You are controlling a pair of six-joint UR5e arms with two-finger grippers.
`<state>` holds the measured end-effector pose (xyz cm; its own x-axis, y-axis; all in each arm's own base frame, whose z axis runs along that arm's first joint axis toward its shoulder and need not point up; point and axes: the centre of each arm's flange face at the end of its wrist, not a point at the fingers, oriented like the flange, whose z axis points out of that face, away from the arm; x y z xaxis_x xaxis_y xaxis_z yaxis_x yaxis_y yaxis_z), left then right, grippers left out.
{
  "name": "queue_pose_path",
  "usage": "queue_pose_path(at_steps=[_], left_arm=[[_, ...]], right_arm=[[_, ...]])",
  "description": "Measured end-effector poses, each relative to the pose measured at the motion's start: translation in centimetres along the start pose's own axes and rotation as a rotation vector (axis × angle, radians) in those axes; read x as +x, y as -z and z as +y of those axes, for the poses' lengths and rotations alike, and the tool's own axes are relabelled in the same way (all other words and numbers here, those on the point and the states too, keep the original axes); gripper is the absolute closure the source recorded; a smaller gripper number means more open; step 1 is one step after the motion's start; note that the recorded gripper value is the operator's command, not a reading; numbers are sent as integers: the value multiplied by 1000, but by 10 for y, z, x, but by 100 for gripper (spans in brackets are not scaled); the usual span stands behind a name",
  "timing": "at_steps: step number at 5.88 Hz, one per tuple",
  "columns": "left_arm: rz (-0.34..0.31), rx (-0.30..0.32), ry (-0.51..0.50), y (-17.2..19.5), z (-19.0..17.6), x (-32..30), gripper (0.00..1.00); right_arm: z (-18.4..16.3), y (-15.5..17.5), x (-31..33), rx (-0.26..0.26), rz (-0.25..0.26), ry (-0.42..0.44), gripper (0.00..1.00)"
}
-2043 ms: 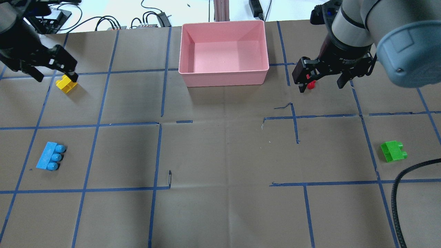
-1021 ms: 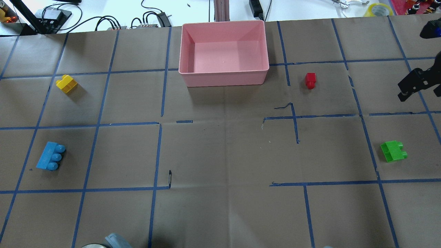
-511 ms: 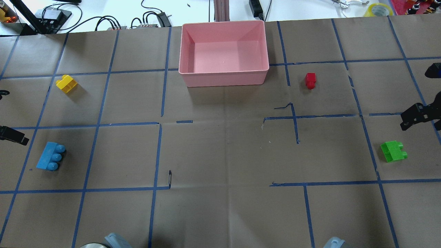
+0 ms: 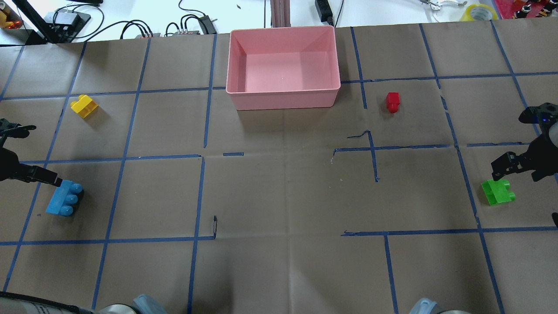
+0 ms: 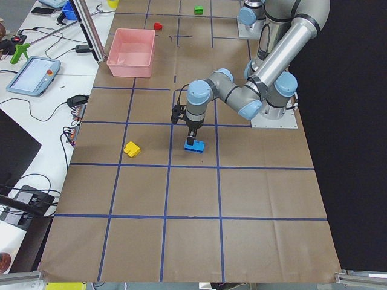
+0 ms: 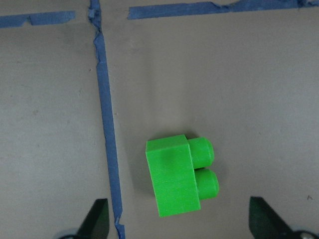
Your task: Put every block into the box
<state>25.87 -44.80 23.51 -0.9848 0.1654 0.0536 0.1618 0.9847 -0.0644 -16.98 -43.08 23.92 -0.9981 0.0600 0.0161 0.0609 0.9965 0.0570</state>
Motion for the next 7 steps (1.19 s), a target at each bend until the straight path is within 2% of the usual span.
queue_pose_path(at_steps=[3, 5, 6, 7], left_arm=[[25, 3, -2, -44, 3, 1, 1], [31, -7, -11, -56, 5, 0, 1], [33, -12, -11, -58, 6, 1, 7], [34, -14, -12, -59, 6, 1, 27]], right_arm=[[-1, -38, -1, -20, -8, 5, 4], [2, -46, 2, -24, 14, 4, 3], [3, -48, 5, -29, 17, 4, 3], [4, -50, 7, -32, 15, 8, 3]])
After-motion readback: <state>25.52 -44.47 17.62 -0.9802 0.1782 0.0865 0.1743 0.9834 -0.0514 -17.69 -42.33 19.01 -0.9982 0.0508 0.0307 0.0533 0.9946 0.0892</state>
